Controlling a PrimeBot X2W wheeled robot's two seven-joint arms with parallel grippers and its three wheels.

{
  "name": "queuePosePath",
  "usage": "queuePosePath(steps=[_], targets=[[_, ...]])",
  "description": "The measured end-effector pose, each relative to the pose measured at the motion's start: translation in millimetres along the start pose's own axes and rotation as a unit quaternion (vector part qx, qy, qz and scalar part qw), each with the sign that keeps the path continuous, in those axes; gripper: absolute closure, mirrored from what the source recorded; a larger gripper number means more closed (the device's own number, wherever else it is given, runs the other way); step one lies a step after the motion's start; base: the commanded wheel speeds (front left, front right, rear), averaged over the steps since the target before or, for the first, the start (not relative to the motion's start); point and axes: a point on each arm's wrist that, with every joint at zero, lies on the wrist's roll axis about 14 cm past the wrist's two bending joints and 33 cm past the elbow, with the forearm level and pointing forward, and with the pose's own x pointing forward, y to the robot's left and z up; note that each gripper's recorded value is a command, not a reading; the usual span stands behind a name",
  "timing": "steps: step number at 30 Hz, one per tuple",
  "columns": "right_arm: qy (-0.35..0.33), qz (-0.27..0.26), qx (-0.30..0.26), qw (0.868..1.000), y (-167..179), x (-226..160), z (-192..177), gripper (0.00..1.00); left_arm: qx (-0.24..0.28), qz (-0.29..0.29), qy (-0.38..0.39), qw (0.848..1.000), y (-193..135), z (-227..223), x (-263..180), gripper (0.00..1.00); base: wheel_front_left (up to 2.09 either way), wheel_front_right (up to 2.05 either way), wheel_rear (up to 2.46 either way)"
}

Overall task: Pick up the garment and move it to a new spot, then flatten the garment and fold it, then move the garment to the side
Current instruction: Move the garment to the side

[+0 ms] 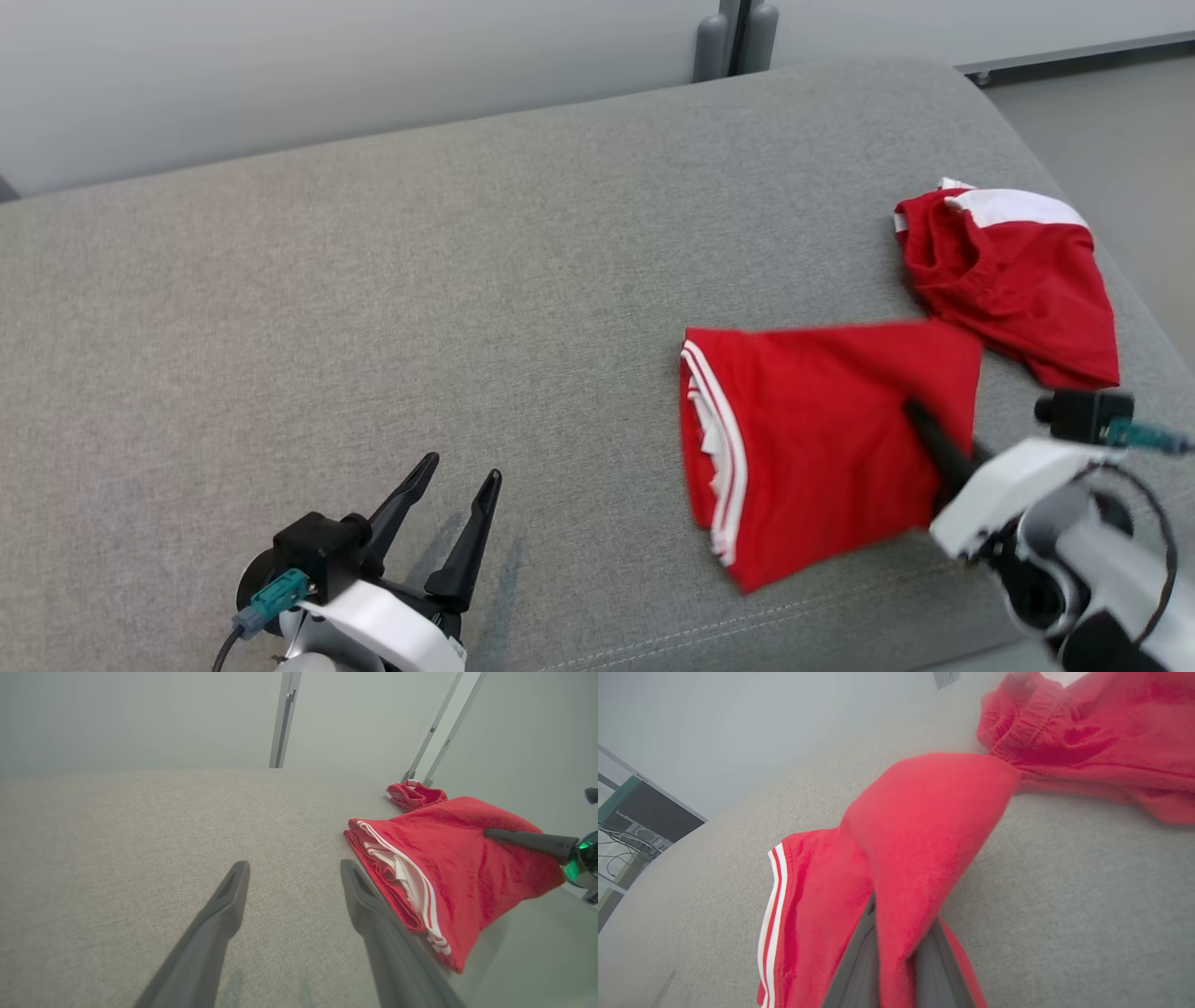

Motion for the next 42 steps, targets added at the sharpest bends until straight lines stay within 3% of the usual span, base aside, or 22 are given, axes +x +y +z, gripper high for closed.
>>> queuePosePath(steps=[2,9,23,31,32,33,34,35,42], targets=[[-0.016,0.008,-0.052,0.999,1.5,19.1,31.2,1.00,-0.003,-0.001,0.010,1.000,1.5,-7.5,0.4,0.00,0.00,0.00,0.00],[-0.034,0.007,-0.143,0.989,0.5,57.2,89.4,1.00,-0.010,0.014,0.013,1.000,14.5,-10.3,0.6,0.00,0.00,0.00,0.00],[-0.023,-0.078,-0.224,0.971,-46.5,93.1,144.7,1.00,-0.023,0.049,0.023,0.998,39.9,-20.7,-5.4,0.00,0.00,0.00,0.00],[-0.008,-0.122,-0.249,0.961,-70.4,103.1,150.3,1.00,-0.030,0.057,0.026,0.998,46.2,-23.8,-4.6,0.00,0.00,0.00,0.00],[-0.004,-0.128,-0.250,0.960,-74.1,103.2,149.2,0.91,-0.030,0.059,0.027,0.997,47.3,-24.6,-5.4,0.00,0.00,0.00,0.00],[-0.005,-0.134,-0.255,0.958,-77.0,103.4,150.3,0.67,-0.030,0.061,0.028,0.997,48.4,-25.2,-6.2,0.00,0.00,0.00,0.00],[-0.011,-0.142,-0.260,0.955,-81.7,103.6,153.6,0.13,-0.031,0.064,0.029,0.997,50.3,-26.3,-7.5,0.00,0.00,0.00,0.00],[-0.018,-0.147,-0.263,0.953,-83.8,103.6,157.0,0.00,-0.031,0.065,0.030,0.997,51.1,-27.0,-8.1,0.00,0.00,0.00,0.00],[-0.094,-0.178,-0.314,0.928,-94.6,91.5,227.8,0.00,-0.029,0.065,0.028,0.997,53.1,-25.1,-5.9,0.00,0.00,0.00,0.00]])
